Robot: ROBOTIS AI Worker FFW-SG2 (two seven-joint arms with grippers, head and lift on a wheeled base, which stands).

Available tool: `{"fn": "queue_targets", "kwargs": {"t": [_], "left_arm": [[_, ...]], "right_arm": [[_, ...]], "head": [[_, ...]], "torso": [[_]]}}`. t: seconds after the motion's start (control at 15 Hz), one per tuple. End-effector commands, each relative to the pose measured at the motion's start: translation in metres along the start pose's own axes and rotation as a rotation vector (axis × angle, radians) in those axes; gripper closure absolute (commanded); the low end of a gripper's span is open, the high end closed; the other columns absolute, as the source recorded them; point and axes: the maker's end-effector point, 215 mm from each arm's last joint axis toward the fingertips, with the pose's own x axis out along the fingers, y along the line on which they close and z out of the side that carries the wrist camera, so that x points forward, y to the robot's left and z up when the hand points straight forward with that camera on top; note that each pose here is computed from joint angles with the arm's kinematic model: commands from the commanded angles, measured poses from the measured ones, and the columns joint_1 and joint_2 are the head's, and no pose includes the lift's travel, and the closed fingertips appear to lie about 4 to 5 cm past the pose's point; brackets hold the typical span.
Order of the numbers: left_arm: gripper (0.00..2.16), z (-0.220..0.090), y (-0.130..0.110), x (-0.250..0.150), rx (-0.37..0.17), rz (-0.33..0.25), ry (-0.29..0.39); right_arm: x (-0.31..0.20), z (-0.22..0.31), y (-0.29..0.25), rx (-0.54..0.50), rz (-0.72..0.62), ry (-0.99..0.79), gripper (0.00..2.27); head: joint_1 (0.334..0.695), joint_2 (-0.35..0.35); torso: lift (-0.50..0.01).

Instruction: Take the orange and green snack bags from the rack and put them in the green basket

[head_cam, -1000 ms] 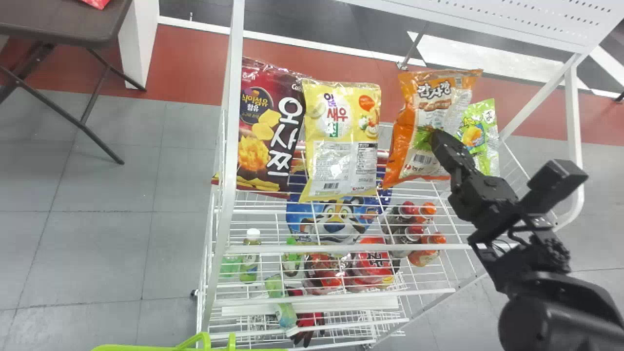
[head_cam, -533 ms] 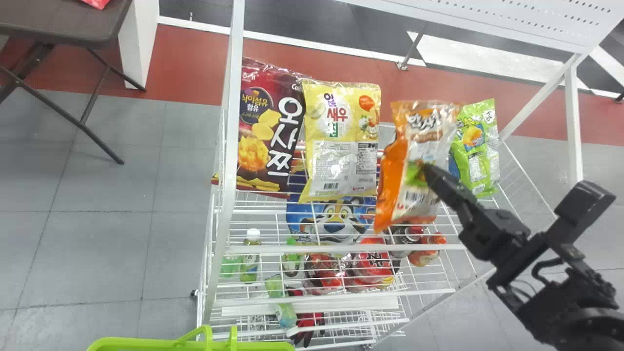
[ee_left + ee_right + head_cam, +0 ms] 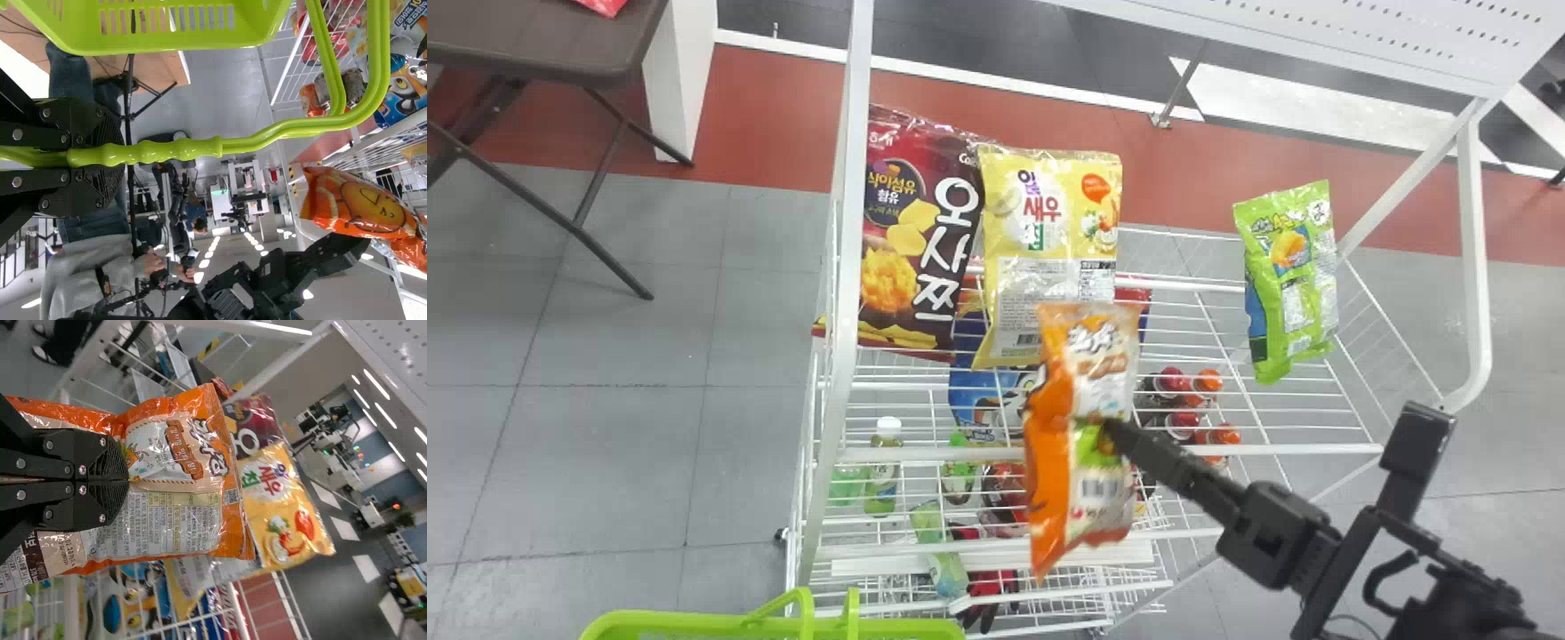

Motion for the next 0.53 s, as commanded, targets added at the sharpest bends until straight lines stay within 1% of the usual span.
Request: {"fn": "queue_targets", "kwargs": {"t": [0.0,0.07,0.33,0.47], "left_arm": [[2.13,0.001,-0.001,0.000,0.001,-0.001,-0.002],[2.13,0.001,-0.001,0.000,0.000,-0.003,-0.002],[2.13,0.004,-0.003,0.000,0.001,-0.009,-0.006],[2.13,0.005,-0.003,0.001,0.004,-0.010,-0.007]], "right_arm": [[-0.009,-0.047,0.027,0.081,0.031,0.168,2.23],[-0.017,-0.070,0.037,0.123,0.040,0.250,2.23],[-0.031,-0.131,0.062,0.246,0.084,0.435,2.23],[-0.035,-0.166,0.069,0.286,0.083,0.525,2.23]], "head": [[0.695,-0.350],[0.695,-0.350],[0.695,-0.350],[0.695,-0.350]], "torso": [[0.000],[0.000],[0.000],[0.000]]}}
